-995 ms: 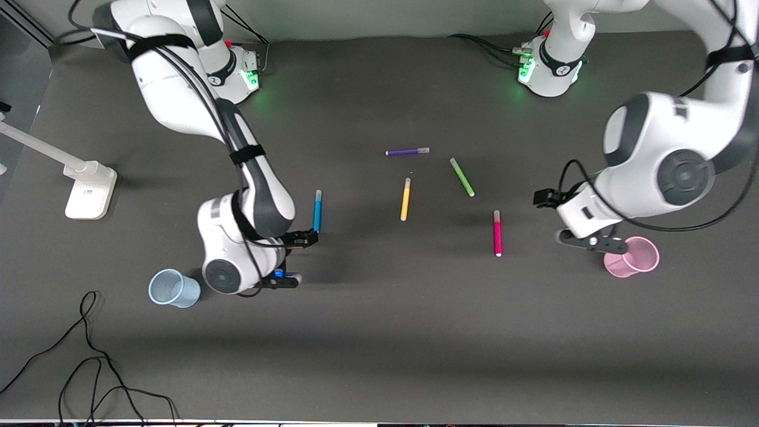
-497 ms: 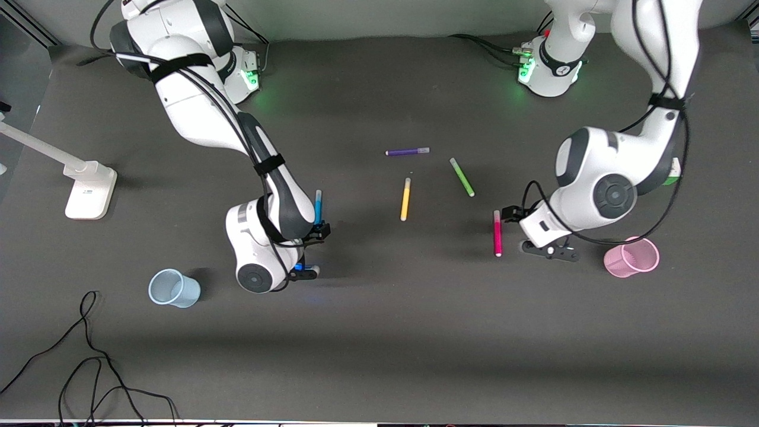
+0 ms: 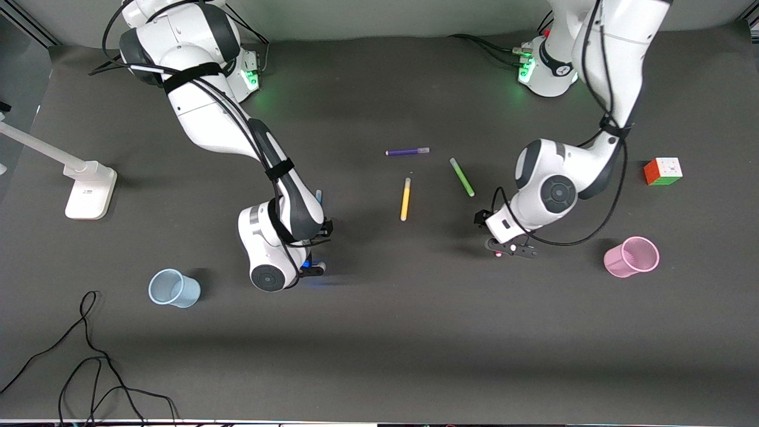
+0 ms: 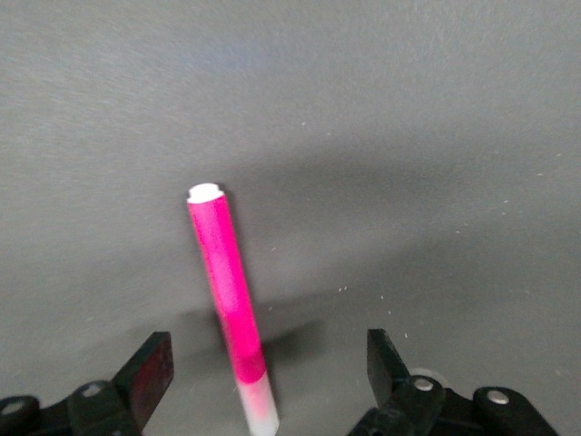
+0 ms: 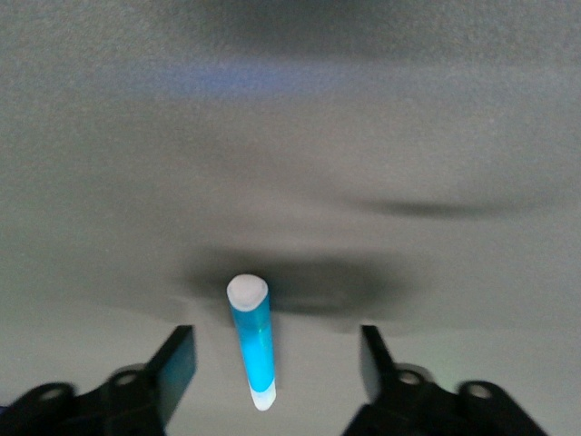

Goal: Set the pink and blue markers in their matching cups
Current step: 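Close the right gripper on blue while the left gripper grasps pink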

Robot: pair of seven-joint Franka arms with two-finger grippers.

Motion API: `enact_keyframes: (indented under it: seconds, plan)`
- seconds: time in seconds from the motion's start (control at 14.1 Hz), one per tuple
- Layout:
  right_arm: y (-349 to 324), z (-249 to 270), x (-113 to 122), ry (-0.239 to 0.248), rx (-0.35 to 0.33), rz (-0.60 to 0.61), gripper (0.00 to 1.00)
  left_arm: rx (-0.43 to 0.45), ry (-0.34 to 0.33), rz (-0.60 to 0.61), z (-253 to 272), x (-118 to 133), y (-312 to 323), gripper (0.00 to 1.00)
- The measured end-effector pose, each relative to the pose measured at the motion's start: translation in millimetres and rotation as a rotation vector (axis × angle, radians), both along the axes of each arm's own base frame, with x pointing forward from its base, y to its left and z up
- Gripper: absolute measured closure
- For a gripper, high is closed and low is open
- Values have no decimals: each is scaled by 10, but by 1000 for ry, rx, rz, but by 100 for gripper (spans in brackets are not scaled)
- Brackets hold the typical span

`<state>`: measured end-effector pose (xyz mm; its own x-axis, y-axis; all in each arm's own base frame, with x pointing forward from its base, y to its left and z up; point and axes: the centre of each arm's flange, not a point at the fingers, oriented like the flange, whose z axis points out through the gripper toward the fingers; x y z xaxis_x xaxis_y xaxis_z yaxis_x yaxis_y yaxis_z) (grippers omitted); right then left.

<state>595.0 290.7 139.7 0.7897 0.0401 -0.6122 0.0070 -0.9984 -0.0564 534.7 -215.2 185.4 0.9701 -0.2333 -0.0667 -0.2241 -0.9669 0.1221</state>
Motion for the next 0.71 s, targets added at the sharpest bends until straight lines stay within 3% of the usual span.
enact_keyframes:
  seconds: [0.07, 0.28, 0.43, 0.57, 0.71]
  plan:
    - [-1, -4, -1, 1, -1, 0, 22, 0, -9, -1, -96, -41, -9, 5]
    - [-7, -33, -9, 5, -6, -2, 53, -3, -31, 4, -170, -67, -2, 37]
    - [-9, -30, -10, 7, -10, -5, 59, -5, -36, 0, -145, -64, -23, 58]
    - [4, -35, -25, 12, -12, -2, 64, -6, -38, 0, -140, -62, -24, 63]
    - [26, -36, -42, 16, -15, 3, 81, -6, -40, -1, -131, -58, -26, 77]
